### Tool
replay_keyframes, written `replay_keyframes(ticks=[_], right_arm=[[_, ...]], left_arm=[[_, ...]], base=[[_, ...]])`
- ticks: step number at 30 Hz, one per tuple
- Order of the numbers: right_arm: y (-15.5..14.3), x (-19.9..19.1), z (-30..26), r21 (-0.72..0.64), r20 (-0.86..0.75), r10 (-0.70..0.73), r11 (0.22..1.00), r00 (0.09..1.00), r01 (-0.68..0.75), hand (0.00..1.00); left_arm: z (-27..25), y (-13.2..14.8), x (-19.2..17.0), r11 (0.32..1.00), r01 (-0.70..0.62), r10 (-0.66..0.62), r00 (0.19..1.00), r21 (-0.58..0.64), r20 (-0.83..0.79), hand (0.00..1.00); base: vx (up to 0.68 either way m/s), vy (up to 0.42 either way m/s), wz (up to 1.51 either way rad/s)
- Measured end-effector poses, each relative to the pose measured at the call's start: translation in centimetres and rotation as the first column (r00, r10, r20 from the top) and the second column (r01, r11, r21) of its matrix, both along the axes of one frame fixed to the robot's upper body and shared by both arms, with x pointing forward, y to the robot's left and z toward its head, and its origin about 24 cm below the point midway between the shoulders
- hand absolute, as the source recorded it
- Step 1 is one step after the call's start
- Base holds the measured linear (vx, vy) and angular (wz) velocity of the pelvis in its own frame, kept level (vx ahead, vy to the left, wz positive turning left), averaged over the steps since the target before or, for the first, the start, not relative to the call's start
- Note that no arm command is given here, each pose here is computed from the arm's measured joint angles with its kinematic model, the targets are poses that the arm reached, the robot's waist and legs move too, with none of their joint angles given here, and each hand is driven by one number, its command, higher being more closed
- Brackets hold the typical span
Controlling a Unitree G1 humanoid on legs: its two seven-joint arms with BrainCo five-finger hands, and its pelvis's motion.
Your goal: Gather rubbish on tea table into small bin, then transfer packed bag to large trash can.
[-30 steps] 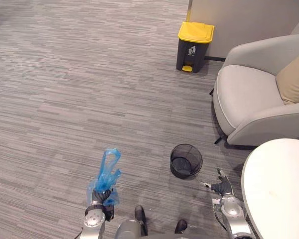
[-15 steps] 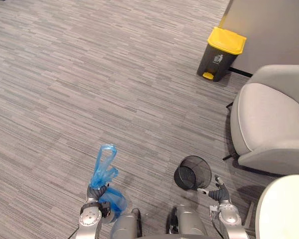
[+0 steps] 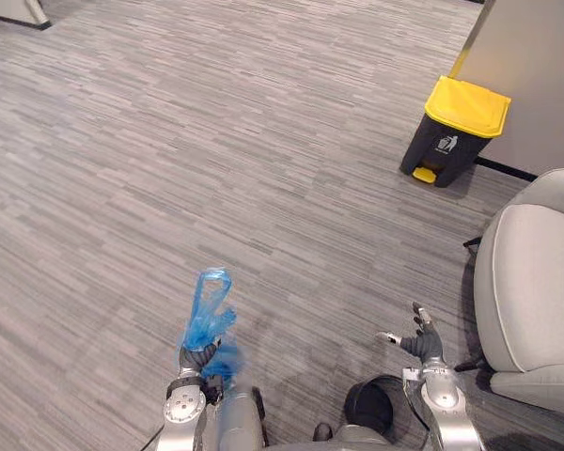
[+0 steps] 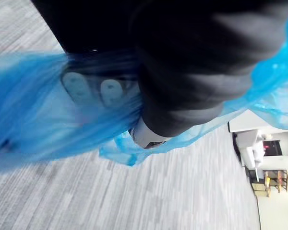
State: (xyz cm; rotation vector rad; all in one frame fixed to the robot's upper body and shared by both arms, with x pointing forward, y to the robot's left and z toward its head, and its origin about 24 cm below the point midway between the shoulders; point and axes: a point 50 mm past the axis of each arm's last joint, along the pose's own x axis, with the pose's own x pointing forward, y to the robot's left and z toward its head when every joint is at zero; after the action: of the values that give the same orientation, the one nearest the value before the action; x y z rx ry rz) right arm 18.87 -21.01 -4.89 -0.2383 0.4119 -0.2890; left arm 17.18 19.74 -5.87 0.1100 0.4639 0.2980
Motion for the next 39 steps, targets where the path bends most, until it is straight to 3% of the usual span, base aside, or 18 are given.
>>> replay_keyframes(ticks=[7, 13, 19, 21, 30, 36, 39], right_arm=[[0.8, -1.0, -1.0, 0.035, -0.053, -0.017, 0.999, 0.998, 0.019, 0.0], [1.8, -0.3, -1.0, 0.058, -0.044, 0.0, 0.998, 0.999, 0.002, 0.0], [1.8, -0.7, -2.9, 0.059, -0.136, 0.015, 0.998, 0.991, -0.007, 0.0], [0.6, -1.1, -4.5, 0.025, -0.24, 0.018, 1.0, 0.971, -0.013, 0.0], [-0.1, -0.4, -2.6, 0.004, -0.141, -0.008, 1.0, 0.99, 0.008, 0.0], [-0.4, 0.7, -1.1, 0.002, -0.063, -0.026, 1.0, 0.998, 0.026, 0.0], [-0.4, 0.6, -2.0, 0.003, -0.105, -0.034, 0.999, 0.994, 0.035, 0.0]], left_arm=[[1.5, -0.1, 1.5, 1.0, 0.018, -0.019, 0.997, 0.012, 0.071, 1.0], [1.1, -0.1, 1.1, 0.997, 0.064, -0.066, 0.997, 0.04, 0.037, 1.0], [0.5, 1.5, 1.0, 0.993, 0.071, -0.07, 0.997, 0.092, -0.012, 1.0], [-1.1, 1.2, 0.7, 0.996, 0.069, -0.064, 0.994, 0.064, -0.088, 1.0], [-0.9, -0.9, 0.6, 0.998, 0.053, -0.054, 0.997, -0.017, -0.049, 1.0], [-0.2, -1.1, 0.9, 0.998, 0.052, -0.052, 0.999, -0.032, -0.006, 1.0], [-0.2, -1.1, 1.4, 0.998, 0.057, -0.057, 0.998, -0.03, -0.008, 1.0]], base=[[0.41, 0.324, -0.85], [0.24, 0.139, -1.01], [0.34, -0.129, -0.24], [0.55, -0.116, -0.18], [0.41, -0.095, -0.25], [0.4, 0.226, -0.44], [0.4, 0.289, 0.13]])
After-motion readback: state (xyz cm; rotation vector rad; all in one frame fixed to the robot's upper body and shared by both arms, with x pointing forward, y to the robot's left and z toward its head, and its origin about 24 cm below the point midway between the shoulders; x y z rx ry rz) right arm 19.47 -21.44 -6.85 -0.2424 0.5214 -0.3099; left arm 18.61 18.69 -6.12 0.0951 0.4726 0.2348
